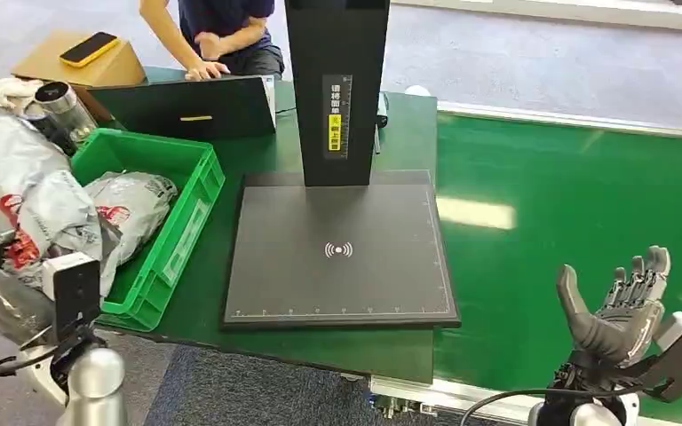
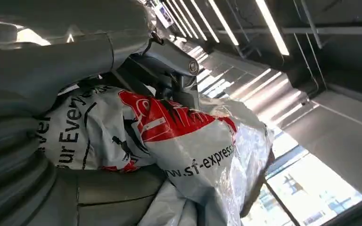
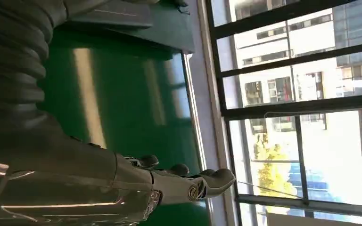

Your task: Moved the parcel from conveyor to table for the left to box.

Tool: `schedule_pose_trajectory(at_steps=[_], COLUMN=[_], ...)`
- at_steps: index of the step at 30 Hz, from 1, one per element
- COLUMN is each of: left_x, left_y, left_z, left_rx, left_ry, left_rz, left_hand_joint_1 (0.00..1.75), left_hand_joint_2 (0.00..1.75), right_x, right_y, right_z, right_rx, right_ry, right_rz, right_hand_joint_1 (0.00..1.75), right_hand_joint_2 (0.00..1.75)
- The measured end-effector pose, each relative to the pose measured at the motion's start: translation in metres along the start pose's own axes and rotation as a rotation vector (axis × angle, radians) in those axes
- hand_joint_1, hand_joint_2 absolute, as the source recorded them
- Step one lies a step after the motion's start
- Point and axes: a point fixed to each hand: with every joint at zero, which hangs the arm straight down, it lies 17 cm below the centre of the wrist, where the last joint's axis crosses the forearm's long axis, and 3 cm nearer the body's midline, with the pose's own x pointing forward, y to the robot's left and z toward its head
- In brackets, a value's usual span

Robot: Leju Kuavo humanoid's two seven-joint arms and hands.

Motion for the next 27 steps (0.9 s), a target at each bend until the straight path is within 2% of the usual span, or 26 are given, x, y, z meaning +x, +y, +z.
schedule_pose_trajectory(at_steps=[12,16,23,24,27], left_x=[-0.007,-0.009,0.017,0.021,0.023], left_y=[0.015,0.036,0.093,0.092,0.046], left_z=[-0.007,-0.029,-0.076,-0.084,-0.108], left_rx=[0.027,0.077,0.246,0.238,0.109], left_ry=[-0.009,-0.049,-0.146,-0.152,-0.175], left_rz=[-0.054,-0.128,-0.199,-0.232,-0.344], left_hand_joint_1=[1.75,1.75,1.75,1.75,1.75], left_hand_joint_2=[1.75,1.75,1.75,1.75,1.75], right_x=[0.001,0.002,0.003,0.003,0.005], right_y=[0.003,0.006,0.010,0.011,0.020], right_z=[0.000,-0.003,-0.008,-0.009,-0.016], right_rx=[0.006,0.013,0.029,0.036,0.061], right_ry=[-0.001,-0.006,-0.015,-0.016,-0.030], right_rz=[-0.005,-0.010,-0.016,-0.019,-0.036], right_hand_joint_1=[0.00,0.00,0.00,0.00,0.00], right_hand_joint_2=[1.75,1.75,1.75,1.75,1.75])
